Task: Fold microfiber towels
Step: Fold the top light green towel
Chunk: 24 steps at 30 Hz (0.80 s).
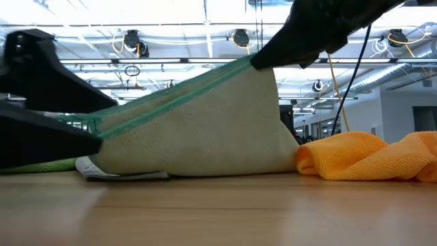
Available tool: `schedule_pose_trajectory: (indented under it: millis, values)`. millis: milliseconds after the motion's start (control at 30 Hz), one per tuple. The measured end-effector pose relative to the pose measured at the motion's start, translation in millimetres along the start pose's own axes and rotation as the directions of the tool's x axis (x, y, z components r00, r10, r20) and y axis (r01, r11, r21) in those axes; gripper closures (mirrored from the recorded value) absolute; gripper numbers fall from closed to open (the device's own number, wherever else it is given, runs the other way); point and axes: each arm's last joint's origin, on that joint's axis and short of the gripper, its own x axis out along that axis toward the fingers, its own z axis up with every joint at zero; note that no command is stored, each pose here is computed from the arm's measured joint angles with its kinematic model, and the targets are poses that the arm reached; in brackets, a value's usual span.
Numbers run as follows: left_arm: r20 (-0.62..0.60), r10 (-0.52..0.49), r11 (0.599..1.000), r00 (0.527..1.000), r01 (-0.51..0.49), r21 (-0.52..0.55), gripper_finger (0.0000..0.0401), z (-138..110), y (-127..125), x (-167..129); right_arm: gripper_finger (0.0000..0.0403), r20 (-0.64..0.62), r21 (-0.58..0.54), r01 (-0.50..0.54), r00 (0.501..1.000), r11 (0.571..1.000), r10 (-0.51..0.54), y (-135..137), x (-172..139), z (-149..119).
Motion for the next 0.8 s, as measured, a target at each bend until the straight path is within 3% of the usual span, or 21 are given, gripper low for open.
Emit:
schedule_pose_trajectory:
  millis: [100,367,800]
  values:
    - [-0.011,0.026,1.0,1.0,-0.026,0.009,0.0116,-0.2,3.6,7.0,0.0399,-0.005,-0.002,0.003,1.0,1.0,-0.003,-0.6,0.2,-0.4]
    - [-0.054,-0.019,0.998,0.998,0.022,0.054,0.0175,-2.4,6.6,14.6,0.0399,-0.014,0.005,0.022,1.0,1.0,-0.022,-6.3,3.1,0.0]
    - [-0.071,0.018,0.997,0.997,-0.012,0.082,0.0198,-7.4,8.7,15.4,0.0399,-0.025,0.021,0.039,0.999,0.999,-0.038,-11.1,5.4,0.0]
